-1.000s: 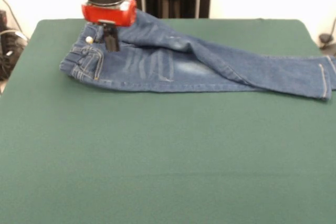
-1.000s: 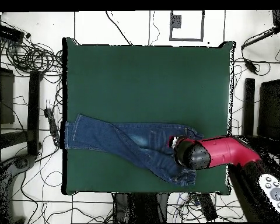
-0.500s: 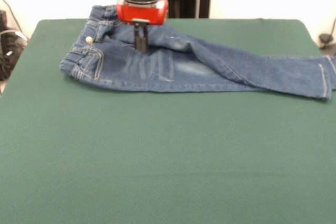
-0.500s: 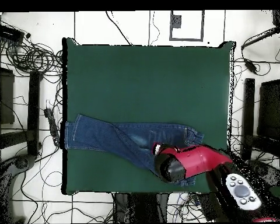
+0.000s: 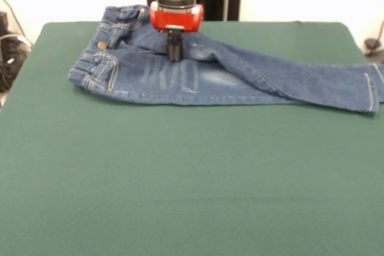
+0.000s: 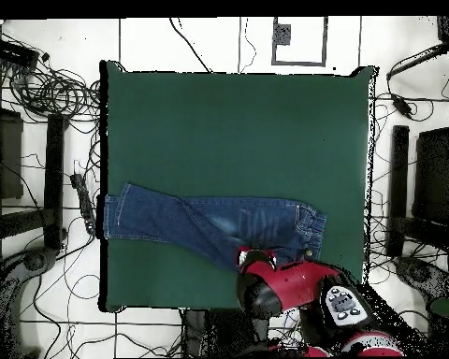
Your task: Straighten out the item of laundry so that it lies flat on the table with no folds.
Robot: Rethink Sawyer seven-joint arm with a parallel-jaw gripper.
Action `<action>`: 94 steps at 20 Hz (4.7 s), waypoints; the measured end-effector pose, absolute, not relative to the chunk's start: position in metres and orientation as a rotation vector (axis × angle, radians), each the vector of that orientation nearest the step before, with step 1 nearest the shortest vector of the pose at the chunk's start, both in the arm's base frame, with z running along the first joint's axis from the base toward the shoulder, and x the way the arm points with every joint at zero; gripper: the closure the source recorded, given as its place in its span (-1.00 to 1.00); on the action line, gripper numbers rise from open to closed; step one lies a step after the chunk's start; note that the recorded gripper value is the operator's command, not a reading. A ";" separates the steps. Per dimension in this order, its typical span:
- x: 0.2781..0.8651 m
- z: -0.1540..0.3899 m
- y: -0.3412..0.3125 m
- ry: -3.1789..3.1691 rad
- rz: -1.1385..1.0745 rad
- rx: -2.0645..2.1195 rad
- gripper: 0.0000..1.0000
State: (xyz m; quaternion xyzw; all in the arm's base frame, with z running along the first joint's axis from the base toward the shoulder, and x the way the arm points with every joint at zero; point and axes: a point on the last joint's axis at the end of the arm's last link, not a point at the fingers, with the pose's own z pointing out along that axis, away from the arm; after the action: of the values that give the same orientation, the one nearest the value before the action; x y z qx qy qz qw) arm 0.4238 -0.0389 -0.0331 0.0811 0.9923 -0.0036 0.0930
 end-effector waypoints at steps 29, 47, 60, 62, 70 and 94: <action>0.404 -0.044 -0.070 2.836 0.230 0.300 1.00; 0.448 -0.029 -0.110 3.036 0.096 0.492 1.00; 0.476 -0.009 -0.149 3.018 0.000 0.557 1.00; 0.472 -0.010 -0.138 3.017 -0.009 0.519 1.00; 0.439 -0.017 -0.091 2.990 -0.008 0.357 1.00; 0.345 -0.042 -0.088 2.789 0.073 0.441 1.00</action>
State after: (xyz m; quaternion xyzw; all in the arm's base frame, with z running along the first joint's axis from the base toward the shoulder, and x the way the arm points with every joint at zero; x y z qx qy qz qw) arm 0.3454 -0.0883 -0.0415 0.1541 0.9751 0.0255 0.1577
